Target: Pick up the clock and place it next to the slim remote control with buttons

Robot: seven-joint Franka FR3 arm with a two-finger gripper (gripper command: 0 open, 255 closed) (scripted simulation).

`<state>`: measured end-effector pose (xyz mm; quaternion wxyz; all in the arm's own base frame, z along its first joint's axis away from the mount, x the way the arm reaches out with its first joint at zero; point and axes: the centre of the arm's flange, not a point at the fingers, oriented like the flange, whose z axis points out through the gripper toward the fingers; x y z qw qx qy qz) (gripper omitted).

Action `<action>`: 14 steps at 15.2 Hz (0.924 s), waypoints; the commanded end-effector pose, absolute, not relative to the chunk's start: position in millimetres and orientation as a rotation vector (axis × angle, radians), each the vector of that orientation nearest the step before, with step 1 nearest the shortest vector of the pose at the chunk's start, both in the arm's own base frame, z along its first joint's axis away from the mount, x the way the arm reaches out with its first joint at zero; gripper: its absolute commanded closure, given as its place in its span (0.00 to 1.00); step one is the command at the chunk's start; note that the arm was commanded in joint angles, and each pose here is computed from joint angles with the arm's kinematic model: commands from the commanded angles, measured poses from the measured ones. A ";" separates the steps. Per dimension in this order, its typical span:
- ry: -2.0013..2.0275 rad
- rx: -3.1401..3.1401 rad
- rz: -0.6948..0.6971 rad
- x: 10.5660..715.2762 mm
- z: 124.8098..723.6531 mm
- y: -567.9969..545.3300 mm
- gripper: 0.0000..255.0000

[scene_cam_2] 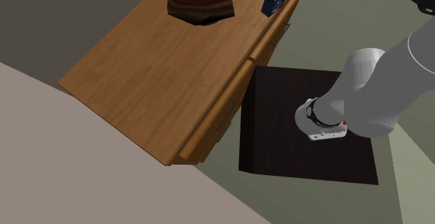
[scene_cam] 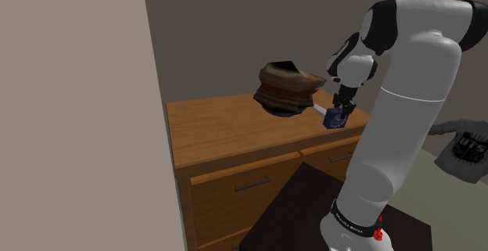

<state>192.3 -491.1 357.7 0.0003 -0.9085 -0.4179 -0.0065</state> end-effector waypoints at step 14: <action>-1.313 -2.854 -0.021 191.7 407.7 -491.5 0.00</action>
